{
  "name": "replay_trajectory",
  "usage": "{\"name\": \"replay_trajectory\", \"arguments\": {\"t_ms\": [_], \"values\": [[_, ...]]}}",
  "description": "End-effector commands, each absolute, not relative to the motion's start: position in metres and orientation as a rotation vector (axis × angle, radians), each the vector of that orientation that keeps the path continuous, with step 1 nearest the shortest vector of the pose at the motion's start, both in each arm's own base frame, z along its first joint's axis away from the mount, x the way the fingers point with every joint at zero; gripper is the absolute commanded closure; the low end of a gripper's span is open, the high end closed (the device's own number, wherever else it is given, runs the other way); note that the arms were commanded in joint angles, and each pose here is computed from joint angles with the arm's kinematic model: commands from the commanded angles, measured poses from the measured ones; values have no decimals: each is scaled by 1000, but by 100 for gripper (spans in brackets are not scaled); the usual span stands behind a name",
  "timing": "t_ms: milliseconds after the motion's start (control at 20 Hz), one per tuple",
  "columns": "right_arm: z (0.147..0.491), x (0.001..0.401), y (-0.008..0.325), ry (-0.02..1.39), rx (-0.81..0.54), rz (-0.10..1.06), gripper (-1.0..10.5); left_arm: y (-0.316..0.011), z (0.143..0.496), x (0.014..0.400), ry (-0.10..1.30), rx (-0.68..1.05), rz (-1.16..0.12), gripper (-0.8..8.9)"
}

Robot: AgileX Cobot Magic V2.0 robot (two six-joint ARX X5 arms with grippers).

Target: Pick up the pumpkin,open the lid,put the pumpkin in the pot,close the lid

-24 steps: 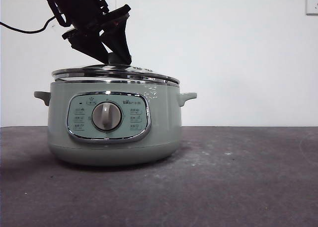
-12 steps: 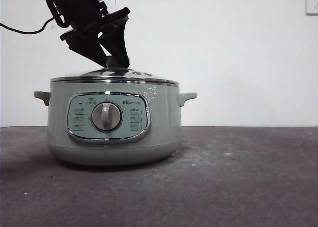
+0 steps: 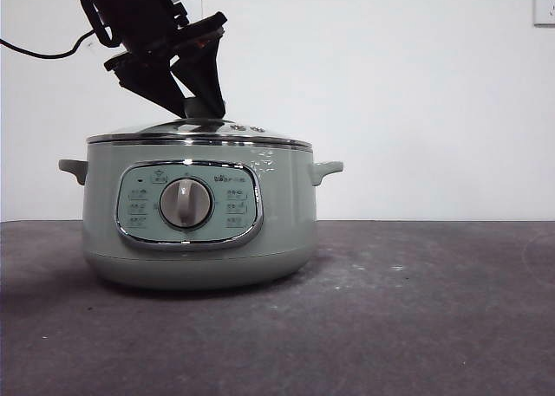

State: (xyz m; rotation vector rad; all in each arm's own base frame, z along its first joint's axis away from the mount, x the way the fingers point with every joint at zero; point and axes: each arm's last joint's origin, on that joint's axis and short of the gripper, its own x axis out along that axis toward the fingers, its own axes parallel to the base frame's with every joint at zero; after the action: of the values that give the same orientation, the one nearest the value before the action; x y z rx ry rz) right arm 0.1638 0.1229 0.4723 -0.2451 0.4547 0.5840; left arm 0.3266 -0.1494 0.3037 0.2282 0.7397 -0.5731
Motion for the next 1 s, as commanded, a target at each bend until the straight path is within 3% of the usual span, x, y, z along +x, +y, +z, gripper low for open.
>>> {"name": "replay_trajectory", "arguments": {"t_ms": [50,500,700,900,1000], "values": [[470,161,123,498,-230,625,352,-149,303,325,760,237,-574,301],[460,152,123,636,-204,797,352,-138,332,300,723,232,-575,301],[456,148,122,701,-205,834,352,-121,359,261,751,229,-587,312],[451,144,119,776,-206,864,364,-102,383,210,798,184,-684,320],[449,142,118,806,-212,862,523,-93,392,189,800,164,-724,505]]}}
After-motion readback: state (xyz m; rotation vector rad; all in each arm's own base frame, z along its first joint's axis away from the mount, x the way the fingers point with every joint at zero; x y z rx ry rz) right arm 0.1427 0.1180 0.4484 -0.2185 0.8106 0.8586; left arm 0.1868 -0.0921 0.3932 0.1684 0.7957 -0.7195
